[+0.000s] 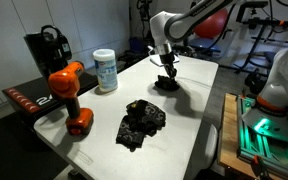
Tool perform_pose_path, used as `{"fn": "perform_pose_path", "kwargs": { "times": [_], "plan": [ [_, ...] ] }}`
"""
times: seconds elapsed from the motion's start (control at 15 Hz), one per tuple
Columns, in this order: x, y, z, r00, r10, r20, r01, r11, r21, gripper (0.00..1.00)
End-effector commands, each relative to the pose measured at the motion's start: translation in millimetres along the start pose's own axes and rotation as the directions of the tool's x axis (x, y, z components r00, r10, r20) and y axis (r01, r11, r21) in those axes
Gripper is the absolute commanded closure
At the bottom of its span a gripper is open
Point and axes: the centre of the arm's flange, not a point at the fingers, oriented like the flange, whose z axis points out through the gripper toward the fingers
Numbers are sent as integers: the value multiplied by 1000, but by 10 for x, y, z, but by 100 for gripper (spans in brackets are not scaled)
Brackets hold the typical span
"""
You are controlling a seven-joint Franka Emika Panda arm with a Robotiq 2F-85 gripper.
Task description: Push the strap of the gloves on the right down
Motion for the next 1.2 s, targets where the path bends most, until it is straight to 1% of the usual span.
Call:
{"fn": "perform_pose_path", "kwargs": {
  "times": [0.0,0.4,0.8,0.93,1.13],
  "plan": [
    [0,-31,161,999,7,-33,-8,1000,-23,100],
    [-13,-53,333,999,12,-44,-12,1000,-11,100],
    [-12,-63,513,1000,22,-22,-22,1000,-1,100],
    [-15,-57,536,999,26,-20,-26,1000,9,100],
    [-6,-51,525,999,33,-18,-33,999,3,100]
  ]
}}
